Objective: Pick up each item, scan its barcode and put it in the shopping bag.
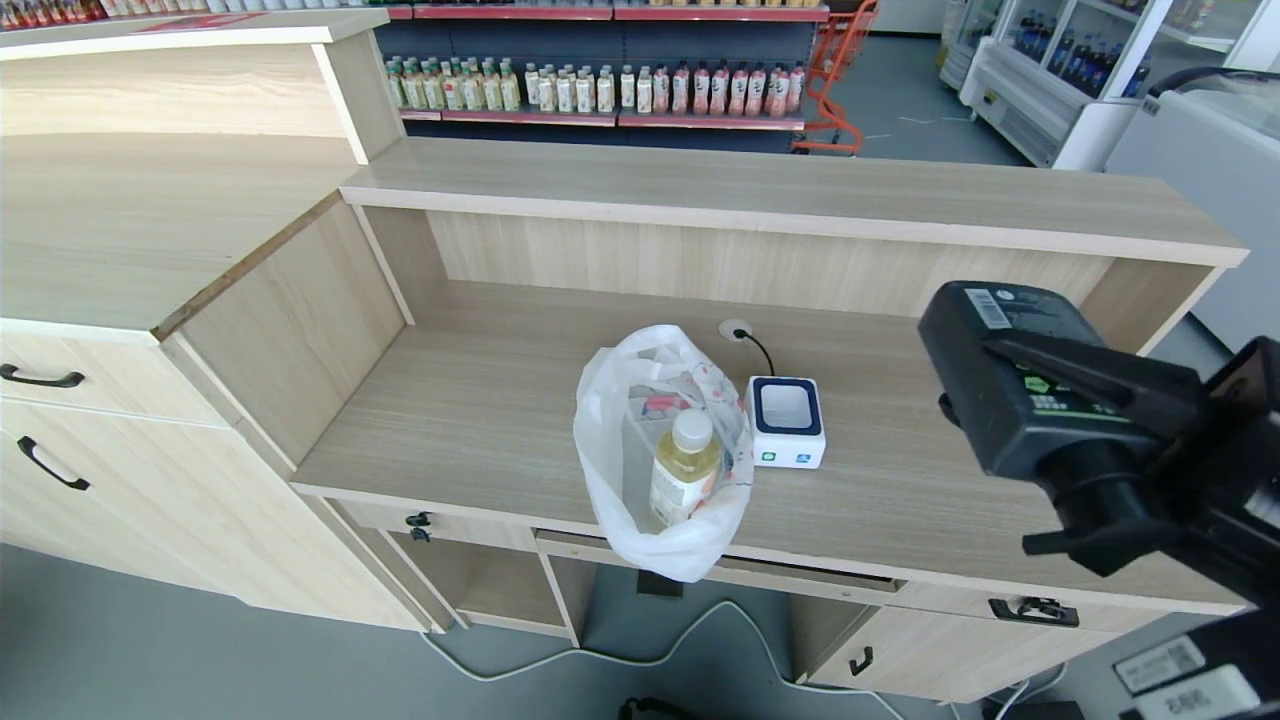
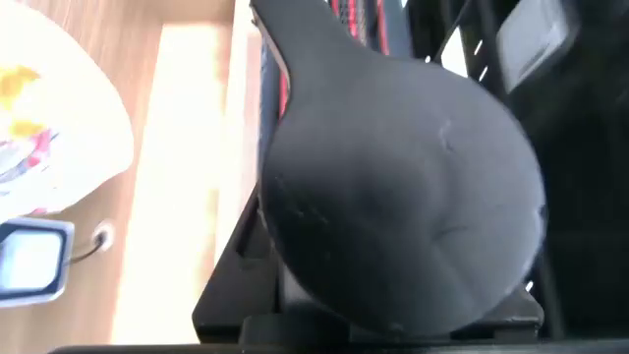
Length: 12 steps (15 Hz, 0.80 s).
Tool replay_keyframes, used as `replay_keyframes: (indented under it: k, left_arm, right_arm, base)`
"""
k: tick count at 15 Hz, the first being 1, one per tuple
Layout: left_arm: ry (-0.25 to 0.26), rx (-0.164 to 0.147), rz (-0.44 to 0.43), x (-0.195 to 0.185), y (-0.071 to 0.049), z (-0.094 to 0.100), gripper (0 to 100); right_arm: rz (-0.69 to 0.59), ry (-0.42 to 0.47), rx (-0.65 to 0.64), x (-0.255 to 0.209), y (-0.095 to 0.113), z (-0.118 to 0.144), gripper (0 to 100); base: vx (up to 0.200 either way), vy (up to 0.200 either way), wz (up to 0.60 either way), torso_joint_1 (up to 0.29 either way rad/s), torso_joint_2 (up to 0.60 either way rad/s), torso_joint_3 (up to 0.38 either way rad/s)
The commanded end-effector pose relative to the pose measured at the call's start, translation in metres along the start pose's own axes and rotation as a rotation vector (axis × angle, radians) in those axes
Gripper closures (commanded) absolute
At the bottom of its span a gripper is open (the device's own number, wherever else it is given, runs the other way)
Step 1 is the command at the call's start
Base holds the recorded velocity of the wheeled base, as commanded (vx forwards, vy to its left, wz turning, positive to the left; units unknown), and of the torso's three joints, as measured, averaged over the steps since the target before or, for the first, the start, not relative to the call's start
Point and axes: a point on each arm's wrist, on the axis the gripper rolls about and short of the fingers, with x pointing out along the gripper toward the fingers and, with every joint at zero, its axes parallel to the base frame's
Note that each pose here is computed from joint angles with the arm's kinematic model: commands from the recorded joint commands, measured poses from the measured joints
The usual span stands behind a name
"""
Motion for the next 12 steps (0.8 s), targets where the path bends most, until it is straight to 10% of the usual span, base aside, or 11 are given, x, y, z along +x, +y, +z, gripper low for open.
replay_keyframes:
  k: [1, 7, 12]
  left_arm:
    - [0.0, 0.0, 0.0, 0.0, 0.0, 0.0, 0]
    - [-0.001, 0.0, 0.001, 0.0, 0.0, 0.0, 0]
    - [-0.001, 0.0, 0.001, 0.0, 0.0, 0.0, 0]
  right_arm:
    - [-0.008, 0.44, 0.284, -0.036, 0.004, -0.048, 100]
    - [0.101, 0.682, 0.446, -0.089, 0.019, -0.095, 100]
    - [0.069, 0.721, 0.556, -0.091, 0.019, -0.097, 100]
  base:
    - [0.0, 0.0, 0.0, 0.0, 0.0, 0.0]
    - [0.0, 0.0, 0.0, 0.0, 0.0, 0.0]
    - [0.0, 0.0, 0.36, 0.001, 0.0, 0.002]
